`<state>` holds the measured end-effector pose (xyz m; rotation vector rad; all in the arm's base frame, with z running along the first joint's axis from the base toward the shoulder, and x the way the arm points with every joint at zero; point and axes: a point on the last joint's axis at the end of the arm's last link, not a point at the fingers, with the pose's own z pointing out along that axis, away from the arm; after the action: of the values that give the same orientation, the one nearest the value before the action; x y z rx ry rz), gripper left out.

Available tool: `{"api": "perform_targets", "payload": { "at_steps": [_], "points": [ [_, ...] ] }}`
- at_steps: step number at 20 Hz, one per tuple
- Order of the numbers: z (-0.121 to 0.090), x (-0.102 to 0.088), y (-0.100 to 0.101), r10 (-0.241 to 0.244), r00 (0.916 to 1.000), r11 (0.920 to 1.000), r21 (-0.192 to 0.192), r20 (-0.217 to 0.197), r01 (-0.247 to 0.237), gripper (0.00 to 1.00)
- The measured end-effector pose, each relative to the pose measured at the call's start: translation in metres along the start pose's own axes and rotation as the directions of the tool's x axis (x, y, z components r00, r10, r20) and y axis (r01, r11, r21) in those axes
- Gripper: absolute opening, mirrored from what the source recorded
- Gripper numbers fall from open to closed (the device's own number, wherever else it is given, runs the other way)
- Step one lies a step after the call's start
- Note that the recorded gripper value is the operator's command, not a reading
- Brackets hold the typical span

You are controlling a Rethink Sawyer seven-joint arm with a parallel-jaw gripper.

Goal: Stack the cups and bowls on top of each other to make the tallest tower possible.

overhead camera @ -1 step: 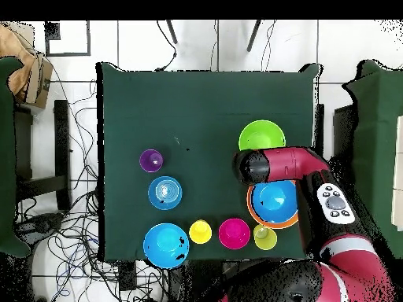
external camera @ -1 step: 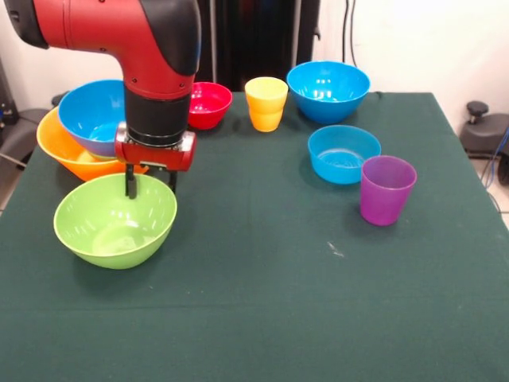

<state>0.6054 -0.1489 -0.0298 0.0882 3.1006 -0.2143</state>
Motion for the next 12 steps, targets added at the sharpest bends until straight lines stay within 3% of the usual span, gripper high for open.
{"api": "perform_targets", "payload": {
  "at_steps": [8,9,12],
  "points": [
    [0.001,-0.013,-0.009,-0.008,0.9995,0.9998,0.018,0.029,0.007,1.00],
    [0.000,-0.017,-0.010,-0.011,0.9993,0.9997,0.024,0.037,0.010,0.00],
    [0.000,-0.019,-0.011,-0.010,0.9991,0.9996,0.025,0.041,0.009,0.00]
  ]
}}
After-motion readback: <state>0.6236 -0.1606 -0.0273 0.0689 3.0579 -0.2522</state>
